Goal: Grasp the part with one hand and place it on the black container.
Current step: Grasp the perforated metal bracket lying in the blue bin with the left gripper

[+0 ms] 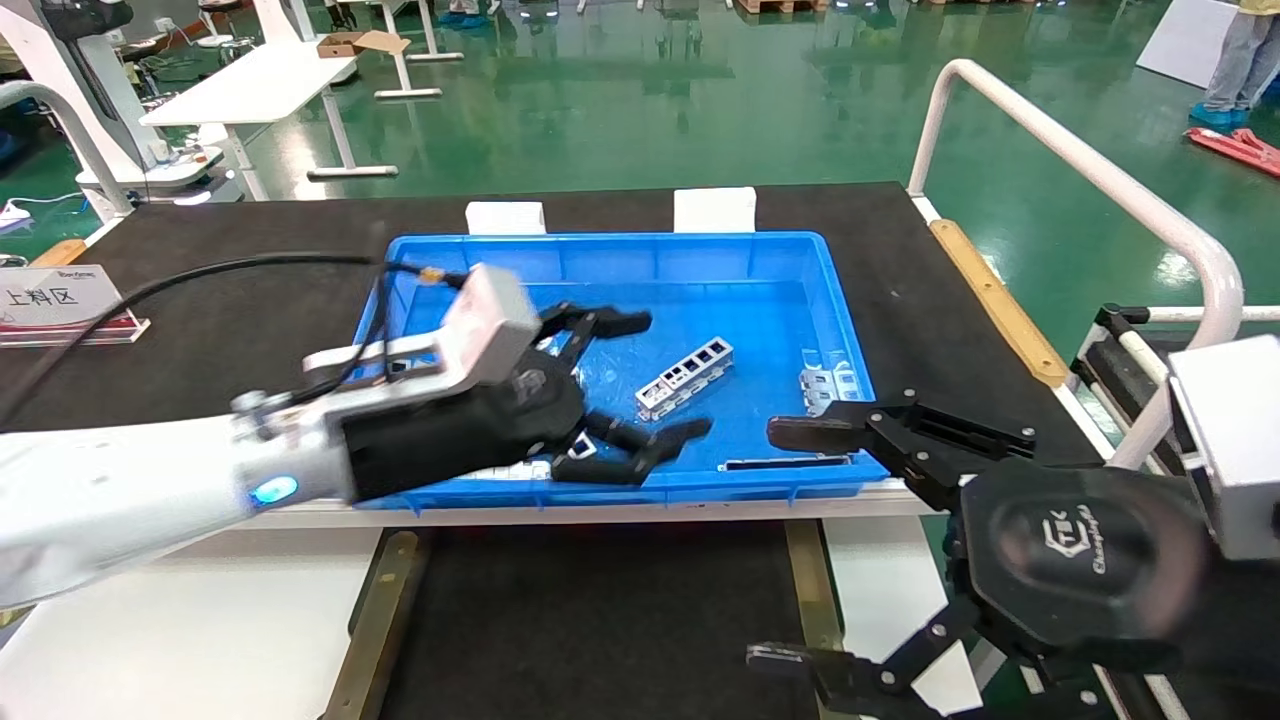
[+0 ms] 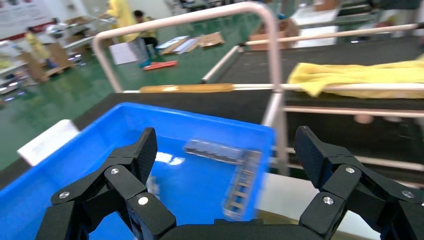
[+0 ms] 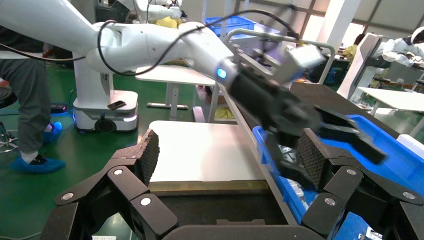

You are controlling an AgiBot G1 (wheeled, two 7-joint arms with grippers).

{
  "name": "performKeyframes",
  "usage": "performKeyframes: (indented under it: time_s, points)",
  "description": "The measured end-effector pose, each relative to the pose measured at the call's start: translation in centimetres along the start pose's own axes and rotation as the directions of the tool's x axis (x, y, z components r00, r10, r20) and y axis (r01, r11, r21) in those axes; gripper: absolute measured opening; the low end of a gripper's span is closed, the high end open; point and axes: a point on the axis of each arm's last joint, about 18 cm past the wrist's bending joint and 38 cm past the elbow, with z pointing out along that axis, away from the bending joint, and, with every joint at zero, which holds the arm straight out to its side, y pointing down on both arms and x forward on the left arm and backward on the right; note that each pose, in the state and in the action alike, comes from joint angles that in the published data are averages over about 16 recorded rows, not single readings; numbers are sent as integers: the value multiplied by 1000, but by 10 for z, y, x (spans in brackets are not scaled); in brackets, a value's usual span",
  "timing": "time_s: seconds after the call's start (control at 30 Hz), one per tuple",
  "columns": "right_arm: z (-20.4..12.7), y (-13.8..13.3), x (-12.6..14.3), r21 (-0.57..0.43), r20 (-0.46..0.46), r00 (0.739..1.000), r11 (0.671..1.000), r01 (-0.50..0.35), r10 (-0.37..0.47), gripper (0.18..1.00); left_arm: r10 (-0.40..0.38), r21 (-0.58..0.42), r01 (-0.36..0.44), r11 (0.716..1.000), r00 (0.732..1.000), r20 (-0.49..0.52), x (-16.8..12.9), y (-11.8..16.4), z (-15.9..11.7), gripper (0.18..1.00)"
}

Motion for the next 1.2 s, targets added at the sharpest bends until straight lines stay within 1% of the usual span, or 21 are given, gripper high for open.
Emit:
performKeyframes:
  time_s: [0.27, 0.5, 0.77, 1.2]
  points:
    - [0, 0, 0, 0, 0, 1000, 1000, 0, 0, 1001, 4, -53, 1, 999, 994, 111, -24, 21, 61, 1001]
    - [0, 0, 0, 0, 0, 1000, 1000, 0, 0, 1001, 32, -133, -8, 991, 983, 181, -37, 39, 95, 1001]
    - [0, 0, 0, 0, 0, 1000, 1000, 0, 0, 1001, 60, -221, -3, 975, 967, 249, -46, 56, 112, 1001]
    - [0, 0, 0, 0, 0, 1000, 1000, 0, 0, 1001, 48, -296, 48, 954, 950, 310, -43, 75, 122, 1001]
